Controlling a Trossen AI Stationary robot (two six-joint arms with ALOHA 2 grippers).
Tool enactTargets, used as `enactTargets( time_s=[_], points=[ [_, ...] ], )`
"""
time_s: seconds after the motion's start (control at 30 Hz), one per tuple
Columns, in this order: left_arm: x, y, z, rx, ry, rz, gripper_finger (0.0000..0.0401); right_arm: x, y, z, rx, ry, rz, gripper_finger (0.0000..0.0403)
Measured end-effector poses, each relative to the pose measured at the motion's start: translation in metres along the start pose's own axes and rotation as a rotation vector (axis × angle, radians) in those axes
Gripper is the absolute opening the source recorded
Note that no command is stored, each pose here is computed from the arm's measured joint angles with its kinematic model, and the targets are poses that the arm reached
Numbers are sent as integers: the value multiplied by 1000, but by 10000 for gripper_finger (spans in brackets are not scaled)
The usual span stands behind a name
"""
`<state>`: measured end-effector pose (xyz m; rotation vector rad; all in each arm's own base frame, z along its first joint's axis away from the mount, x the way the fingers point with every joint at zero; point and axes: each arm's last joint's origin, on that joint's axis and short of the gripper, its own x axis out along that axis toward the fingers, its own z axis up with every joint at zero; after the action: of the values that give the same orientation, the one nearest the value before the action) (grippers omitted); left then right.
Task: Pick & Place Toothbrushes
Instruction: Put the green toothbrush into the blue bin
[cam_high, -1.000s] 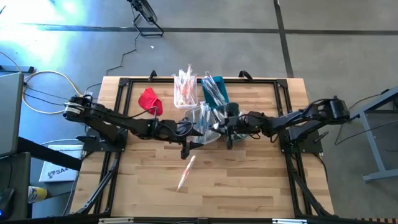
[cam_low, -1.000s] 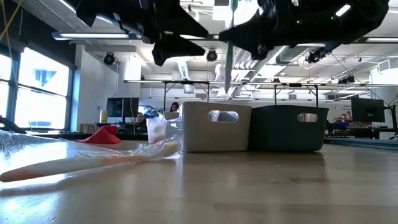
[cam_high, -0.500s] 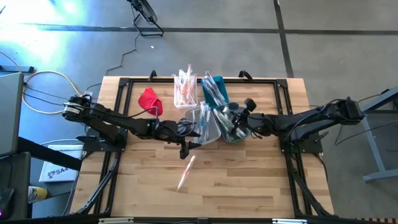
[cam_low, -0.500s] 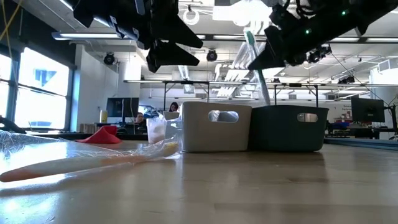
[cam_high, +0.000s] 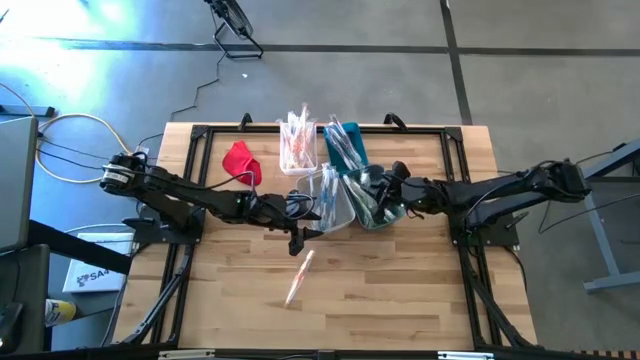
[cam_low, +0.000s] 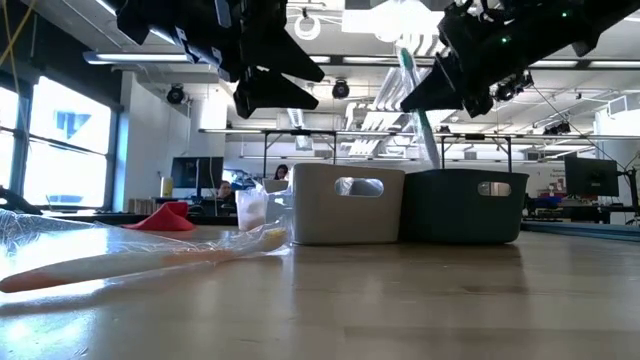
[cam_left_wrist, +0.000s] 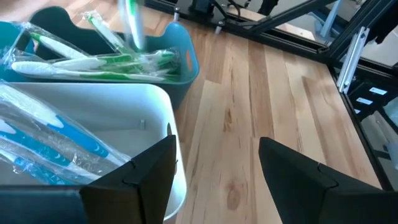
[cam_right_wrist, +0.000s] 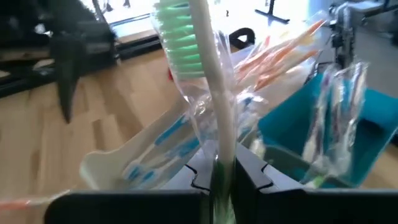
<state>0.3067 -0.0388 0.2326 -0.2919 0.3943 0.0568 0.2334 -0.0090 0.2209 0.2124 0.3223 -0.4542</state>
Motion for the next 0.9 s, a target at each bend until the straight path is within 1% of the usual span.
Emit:
enactTargets(
  time_s=[0.17, 0.3, 0.5, 0.63, 0.77, 0.9],
  points=[
    [0, 0, 0, 0, -1, 0, 225, -6, 8, -2, -3, 13, 46, 18],
    [0, 0, 0, 0, -1, -1, 225, -6, 10, -6, 15, 63, 103, 18],
    [0, 0, 0, 0, -1, -1, 225, -3, -2, -10, 92, 127, 36, 18],
    [0, 0, 0, 0, -2, 0, 225, 5, -13, -16, 141, 195, -18, 18],
    [0, 1, 0, -1, -9, 19, 225, 16, -20, -20, 173, 246, 28, 18],
    [0, 1, 0, -1, -9, 21, 225, 25, -27, -23, 195, 277, 37, 18]
  ],
)
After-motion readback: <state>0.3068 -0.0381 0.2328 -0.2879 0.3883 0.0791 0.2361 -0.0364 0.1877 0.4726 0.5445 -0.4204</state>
